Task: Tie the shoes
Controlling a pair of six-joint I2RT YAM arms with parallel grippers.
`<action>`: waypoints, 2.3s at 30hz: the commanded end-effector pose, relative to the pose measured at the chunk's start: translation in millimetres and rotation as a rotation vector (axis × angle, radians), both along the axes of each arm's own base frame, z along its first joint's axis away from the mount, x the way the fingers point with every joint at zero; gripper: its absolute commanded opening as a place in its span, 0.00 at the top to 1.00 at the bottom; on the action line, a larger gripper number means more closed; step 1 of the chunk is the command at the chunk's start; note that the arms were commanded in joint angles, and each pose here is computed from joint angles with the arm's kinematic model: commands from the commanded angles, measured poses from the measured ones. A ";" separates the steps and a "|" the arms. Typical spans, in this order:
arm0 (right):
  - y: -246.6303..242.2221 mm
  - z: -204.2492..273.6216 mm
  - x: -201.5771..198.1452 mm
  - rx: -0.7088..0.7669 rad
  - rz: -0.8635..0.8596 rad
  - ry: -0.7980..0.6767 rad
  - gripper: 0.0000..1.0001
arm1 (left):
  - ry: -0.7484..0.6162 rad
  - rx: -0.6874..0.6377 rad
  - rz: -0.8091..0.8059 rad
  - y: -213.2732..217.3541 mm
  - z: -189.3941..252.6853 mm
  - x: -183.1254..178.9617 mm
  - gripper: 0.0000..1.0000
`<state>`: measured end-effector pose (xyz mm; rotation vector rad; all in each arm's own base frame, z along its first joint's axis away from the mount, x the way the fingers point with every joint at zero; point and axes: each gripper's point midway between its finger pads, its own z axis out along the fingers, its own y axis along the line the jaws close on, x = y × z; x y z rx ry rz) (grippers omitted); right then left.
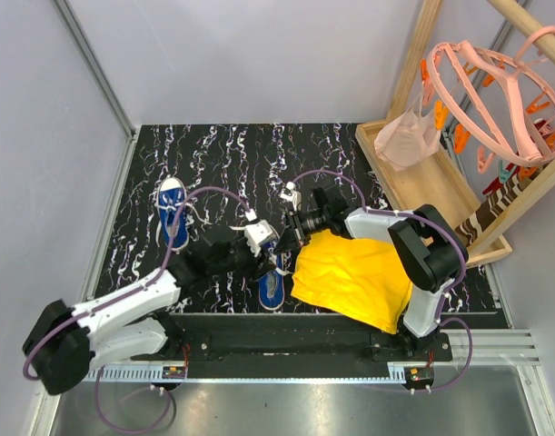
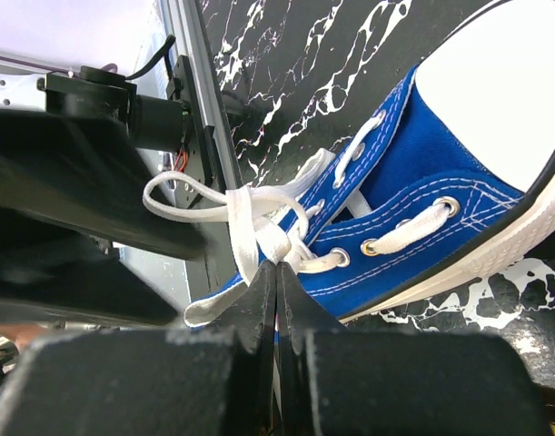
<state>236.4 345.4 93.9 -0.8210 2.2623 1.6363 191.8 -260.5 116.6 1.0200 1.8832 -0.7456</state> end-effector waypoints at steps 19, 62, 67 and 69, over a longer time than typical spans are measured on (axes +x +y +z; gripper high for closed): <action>0.9 19.5 3.5 0.024 -0.018 -0.100 1.00 | 0.216 -0.187 0.073 20.1 51.4 31.1 0.34; -48.6 -5.2 5.1 -0.176 -0.101 -0.162 1.00 | 0.239 -0.002 0.210 72.4 -5.2 71.2 1.00; -51.4 -8.9 2.8 -0.191 -0.088 -0.160 1.00 | 0.239 0.052 0.214 79.6 -13.1 76.2 1.00; -53.8 -11.4 1.2 -0.199 -0.080 -0.165 1.00 | 0.235 0.076 0.214 84.0 -16.1 78.2 1.00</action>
